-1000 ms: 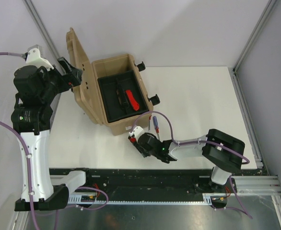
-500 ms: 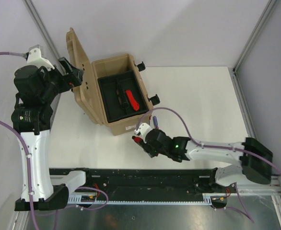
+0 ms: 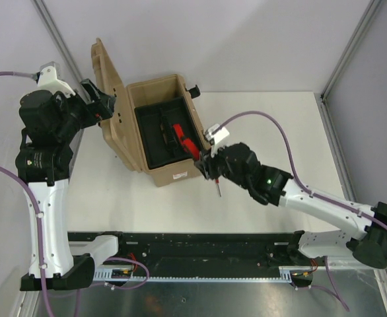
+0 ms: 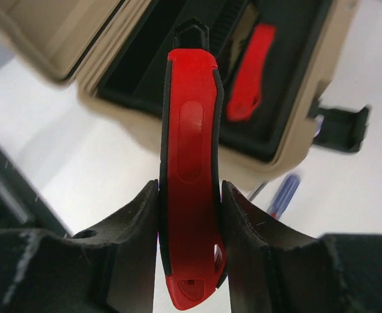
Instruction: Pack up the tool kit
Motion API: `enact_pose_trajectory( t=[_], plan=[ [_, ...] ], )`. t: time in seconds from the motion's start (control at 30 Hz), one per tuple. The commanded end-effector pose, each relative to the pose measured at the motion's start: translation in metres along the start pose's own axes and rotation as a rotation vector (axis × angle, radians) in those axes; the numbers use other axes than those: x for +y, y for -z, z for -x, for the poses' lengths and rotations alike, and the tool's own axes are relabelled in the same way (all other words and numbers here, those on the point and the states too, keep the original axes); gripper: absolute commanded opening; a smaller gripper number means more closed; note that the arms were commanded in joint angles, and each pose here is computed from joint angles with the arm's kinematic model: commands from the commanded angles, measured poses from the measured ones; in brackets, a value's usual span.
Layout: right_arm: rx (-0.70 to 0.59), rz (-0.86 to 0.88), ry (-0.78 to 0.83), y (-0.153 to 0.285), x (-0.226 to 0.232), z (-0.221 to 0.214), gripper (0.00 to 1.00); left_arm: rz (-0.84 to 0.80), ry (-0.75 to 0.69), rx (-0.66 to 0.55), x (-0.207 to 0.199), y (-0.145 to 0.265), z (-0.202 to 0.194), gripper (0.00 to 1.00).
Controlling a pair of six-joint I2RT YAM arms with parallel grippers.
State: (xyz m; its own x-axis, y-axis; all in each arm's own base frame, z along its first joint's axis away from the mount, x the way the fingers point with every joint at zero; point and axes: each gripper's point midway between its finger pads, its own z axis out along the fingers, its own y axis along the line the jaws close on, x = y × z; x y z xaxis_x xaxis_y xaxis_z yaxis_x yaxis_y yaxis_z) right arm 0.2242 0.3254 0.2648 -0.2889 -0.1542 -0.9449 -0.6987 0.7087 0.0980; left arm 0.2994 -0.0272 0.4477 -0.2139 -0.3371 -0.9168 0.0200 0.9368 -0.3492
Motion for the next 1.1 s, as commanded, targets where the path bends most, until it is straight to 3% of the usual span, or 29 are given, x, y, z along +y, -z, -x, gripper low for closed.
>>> enact_pose_trajectory(
  t=[0.0, 0.3, 0.43, 0.73, 0.8, 0.9, 1.07],
  plan=[
    [-0.179, -0.054, -0.058, -0.034, -0.025, 0.067, 0.1, -0.045, -0.003, -0.054, -0.013, 0.013, 0.016, 0.99],
    [-0.136, -0.166, -0.105, -0.126, -0.065, 0.075, 0.11, -0.118, -0.012, -0.071, -0.029, 0.024, 0.024, 1.0],
    [-0.042, -0.225, -0.129, -0.165, -0.074, 0.054, 0.12, -0.203, -0.05, -0.074, -0.045, 0.034, 0.028, 0.99],
    [0.069, -0.422, -0.212, -0.192, -0.106, 0.027, 0.21, -0.399, -0.15, -0.086, -0.087, 0.059, 0.031, 0.99],
    [0.078, -0.428, -0.228, -0.194, -0.109, 0.024, 0.28, -0.414, -0.148, -0.086, -0.09, 0.06, 0.031, 0.99],
    [0.078, -0.42, -0.221, -0.195, -0.106, 0.025, 0.48, -0.424, -0.143, -0.086, -0.094, 0.062, 0.03, 0.99],
    [0.003, -0.415, -0.183, -0.179, -0.096, 0.055, 0.74, -0.455, -0.132, -0.073, -0.101, 0.064, 0.026, 0.99]
  ],
)
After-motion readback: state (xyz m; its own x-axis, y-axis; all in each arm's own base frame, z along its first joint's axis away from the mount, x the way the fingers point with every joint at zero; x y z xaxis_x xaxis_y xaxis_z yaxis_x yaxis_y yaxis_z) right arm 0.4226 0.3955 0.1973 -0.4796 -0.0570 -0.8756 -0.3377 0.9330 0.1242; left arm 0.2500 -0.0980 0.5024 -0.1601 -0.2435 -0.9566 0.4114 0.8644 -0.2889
